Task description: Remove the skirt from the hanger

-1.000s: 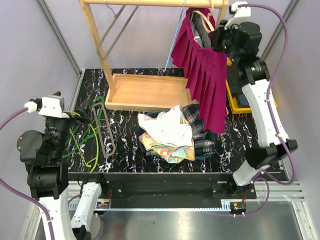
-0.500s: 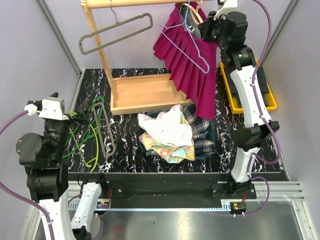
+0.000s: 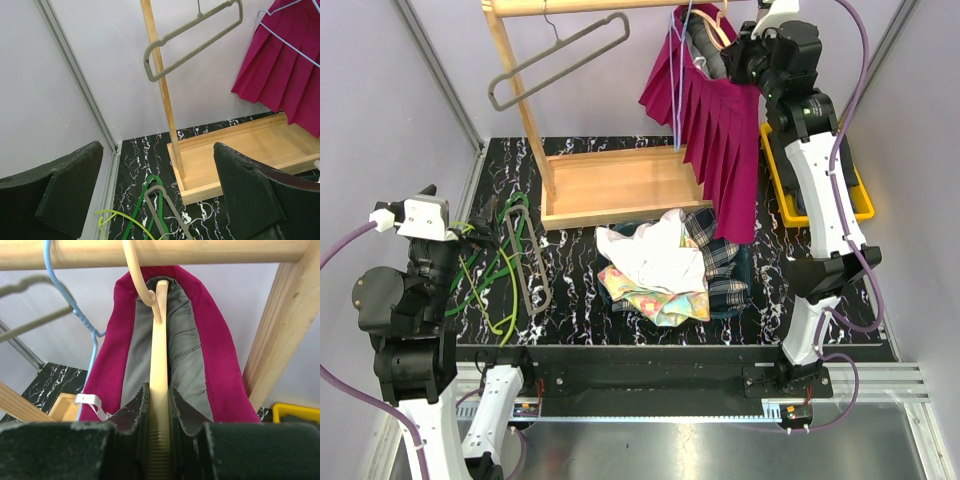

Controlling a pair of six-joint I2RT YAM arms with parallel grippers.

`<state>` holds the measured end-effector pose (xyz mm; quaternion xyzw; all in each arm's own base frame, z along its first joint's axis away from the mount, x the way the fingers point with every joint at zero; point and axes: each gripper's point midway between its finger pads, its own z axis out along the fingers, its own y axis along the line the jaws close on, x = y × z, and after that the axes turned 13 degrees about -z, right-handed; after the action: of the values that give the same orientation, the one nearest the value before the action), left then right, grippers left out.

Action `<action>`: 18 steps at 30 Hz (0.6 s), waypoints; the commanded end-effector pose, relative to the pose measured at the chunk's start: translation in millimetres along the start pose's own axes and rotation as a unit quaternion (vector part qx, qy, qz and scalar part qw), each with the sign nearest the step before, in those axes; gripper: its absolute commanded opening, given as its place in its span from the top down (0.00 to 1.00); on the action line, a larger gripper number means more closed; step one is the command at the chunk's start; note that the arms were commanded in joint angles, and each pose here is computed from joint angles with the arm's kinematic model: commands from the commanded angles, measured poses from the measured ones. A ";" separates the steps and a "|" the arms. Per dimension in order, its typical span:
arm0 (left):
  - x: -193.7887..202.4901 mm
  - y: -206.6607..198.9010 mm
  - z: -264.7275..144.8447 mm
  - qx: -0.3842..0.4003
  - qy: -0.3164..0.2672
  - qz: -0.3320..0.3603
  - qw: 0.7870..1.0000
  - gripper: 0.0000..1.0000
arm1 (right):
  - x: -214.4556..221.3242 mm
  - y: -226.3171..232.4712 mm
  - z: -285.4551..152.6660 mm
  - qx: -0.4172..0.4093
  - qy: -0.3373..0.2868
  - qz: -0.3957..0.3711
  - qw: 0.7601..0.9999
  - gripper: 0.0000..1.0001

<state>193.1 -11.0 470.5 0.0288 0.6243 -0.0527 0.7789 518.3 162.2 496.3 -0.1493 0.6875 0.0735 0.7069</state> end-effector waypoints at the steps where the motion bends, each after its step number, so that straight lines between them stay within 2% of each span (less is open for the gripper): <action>1: -8.7 -0.2 -3.4 -0.002 -0.013 0.004 1.000 0.01 | -137.1 -20.0 -69.2 0.037 -0.185 -0.015 0.982 1.00; 10: -6.5 1.3 -5.2 -0.006 -0.011 0.005 1.000 0.01 | -160.6 -18.3 -79.3 0.029 -0.224 -0.019 0.974 1.00; 13: -5.9 1.3 -5.8 -0.006 -0.011 0.005 1.000 0.01 | -156.7 -20.5 -84.5 0.036 -0.213 -0.026 0.976 1.00; 18: -8.4 -0.9 -7.1 -0.002 -0.013 0.001 1.000 0.01 | -109.5 -18.3 -99.0 0.037 -0.144 -0.029 0.988 1.00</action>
<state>190.2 -11.2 466.5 0.0280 0.6293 -0.0531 0.7749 494.6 149.6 528.9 -0.1467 0.6622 0.0587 0.7324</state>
